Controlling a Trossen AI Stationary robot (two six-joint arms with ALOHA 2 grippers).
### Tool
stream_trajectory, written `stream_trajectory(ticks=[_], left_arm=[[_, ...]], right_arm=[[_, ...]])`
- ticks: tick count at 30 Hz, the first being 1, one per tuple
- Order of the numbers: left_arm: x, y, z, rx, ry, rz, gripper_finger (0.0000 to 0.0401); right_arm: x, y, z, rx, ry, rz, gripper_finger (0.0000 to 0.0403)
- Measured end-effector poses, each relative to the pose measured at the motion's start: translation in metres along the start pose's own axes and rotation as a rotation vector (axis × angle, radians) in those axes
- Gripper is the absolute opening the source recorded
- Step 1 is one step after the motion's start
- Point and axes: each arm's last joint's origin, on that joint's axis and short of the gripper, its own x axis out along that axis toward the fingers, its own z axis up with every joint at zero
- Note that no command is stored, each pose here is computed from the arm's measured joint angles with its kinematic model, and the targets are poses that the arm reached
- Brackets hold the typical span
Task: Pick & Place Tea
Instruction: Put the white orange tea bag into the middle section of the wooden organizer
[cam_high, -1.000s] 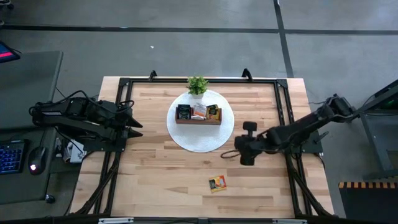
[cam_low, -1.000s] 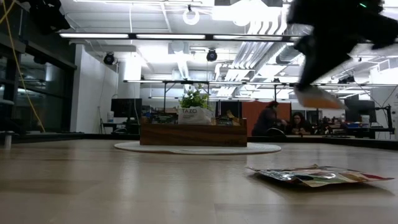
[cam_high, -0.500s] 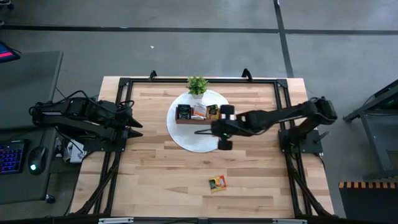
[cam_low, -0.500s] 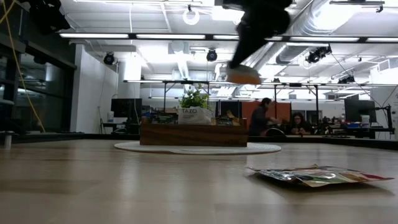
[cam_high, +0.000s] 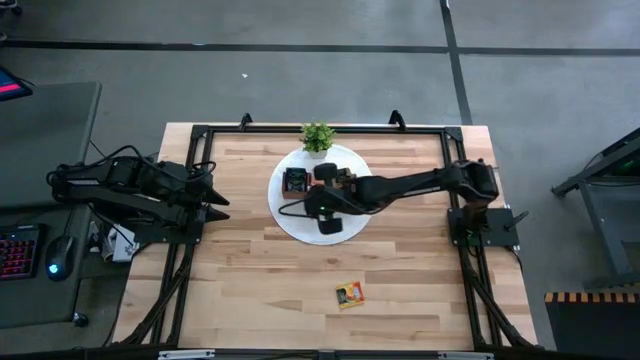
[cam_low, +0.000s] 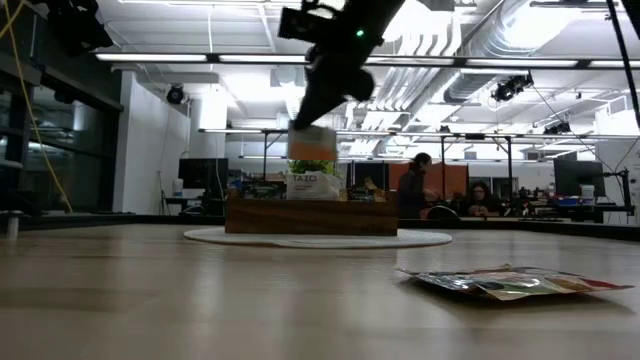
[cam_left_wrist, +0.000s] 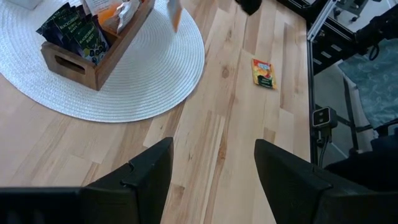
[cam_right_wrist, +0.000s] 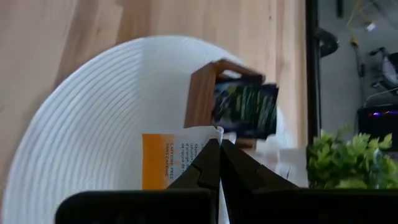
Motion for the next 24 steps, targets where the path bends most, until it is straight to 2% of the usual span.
stream_trajectory(ticks=[6,13,24], left_arm=[[0.000,0.000,0.000,0.000,0.000,0.000,0.0223],[0.000,0.000,0.000,0.000,0.000,0.000,0.0223],[0.000,0.000,0.000,0.000,-0.001,0.000,0.0223]], right_arm=[[0.018,0.000,0.004,-0.010,-0.020,-0.041,0.0000],[0.036,-0.002,-0.001,-0.015,-0.005,-0.022,0.0000],[0.058,-0.026,-0.015,0.021,0.032,-0.040,0.0000]])
